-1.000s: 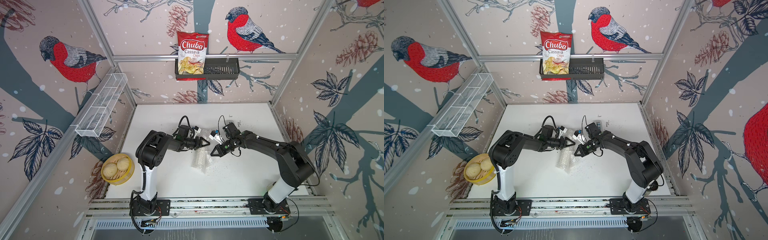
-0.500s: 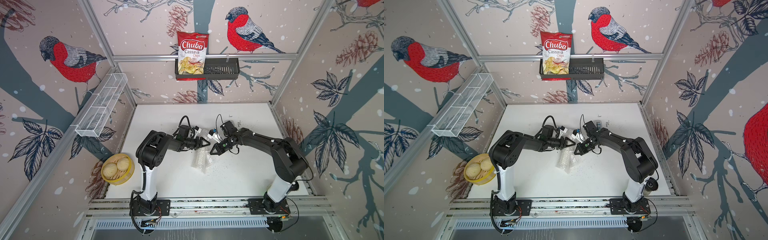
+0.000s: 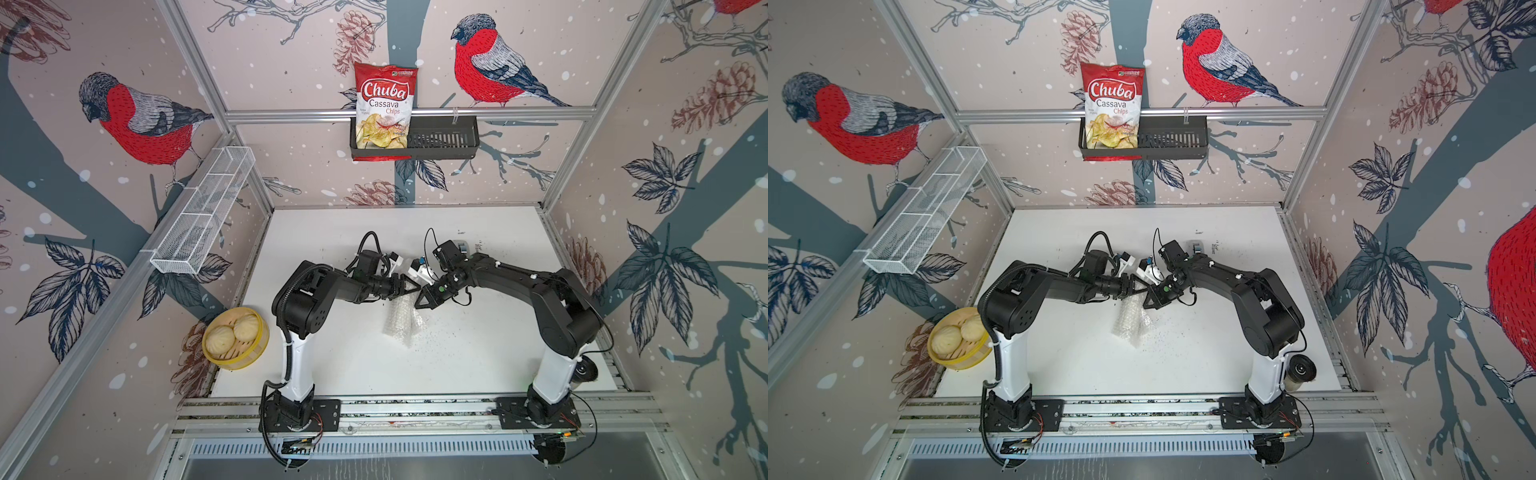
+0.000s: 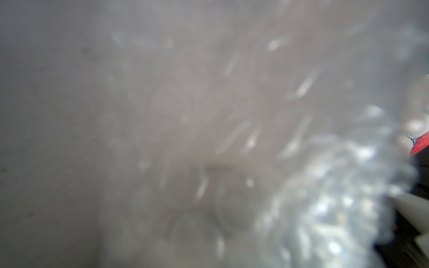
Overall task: Wrap vases in bubble wrap
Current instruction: Stick the tape on the bubble wrap.
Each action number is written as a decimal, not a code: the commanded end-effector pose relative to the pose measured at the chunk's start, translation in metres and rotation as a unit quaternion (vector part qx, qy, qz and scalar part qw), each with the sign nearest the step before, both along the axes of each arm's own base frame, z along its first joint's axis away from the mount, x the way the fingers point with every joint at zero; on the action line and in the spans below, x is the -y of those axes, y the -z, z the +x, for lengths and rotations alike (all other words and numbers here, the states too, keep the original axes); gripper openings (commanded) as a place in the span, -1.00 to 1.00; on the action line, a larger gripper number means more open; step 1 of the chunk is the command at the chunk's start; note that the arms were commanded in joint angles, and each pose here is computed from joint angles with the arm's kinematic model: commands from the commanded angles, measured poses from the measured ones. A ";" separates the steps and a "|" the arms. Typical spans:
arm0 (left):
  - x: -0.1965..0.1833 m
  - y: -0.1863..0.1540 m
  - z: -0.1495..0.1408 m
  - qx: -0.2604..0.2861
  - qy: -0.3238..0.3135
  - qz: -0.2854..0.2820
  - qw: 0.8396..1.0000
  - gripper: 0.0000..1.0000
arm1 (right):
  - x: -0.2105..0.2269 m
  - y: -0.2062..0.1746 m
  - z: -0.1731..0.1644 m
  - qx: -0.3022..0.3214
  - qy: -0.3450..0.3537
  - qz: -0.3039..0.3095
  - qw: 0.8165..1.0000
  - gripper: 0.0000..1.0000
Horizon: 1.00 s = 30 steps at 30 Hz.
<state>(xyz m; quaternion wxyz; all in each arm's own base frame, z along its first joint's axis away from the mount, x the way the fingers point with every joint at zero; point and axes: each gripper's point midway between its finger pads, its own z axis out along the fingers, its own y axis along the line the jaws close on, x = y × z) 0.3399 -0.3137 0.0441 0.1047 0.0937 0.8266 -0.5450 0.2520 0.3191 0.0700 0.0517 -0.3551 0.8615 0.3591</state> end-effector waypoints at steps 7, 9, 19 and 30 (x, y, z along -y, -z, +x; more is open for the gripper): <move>-0.005 0.017 0.001 0.013 -0.011 0.040 0.999 -0.51 | -0.011 0.006 0.006 0.011 -0.007 -0.014 1.000 -0.94; -0.005 0.016 0.001 0.014 -0.011 0.039 0.999 -0.51 | -0.013 0.006 0.007 0.014 -0.007 -0.017 1.000 -0.84; -0.005 0.015 0.000 0.015 -0.010 0.039 0.999 -0.51 | -0.006 0.002 0.007 0.035 0.003 -0.035 0.999 -0.14; -0.005 0.015 0.001 0.015 -0.010 0.040 0.999 -0.51 | 0.021 -0.022 0.008 0.072 0.038 -0.038 0.996 0.17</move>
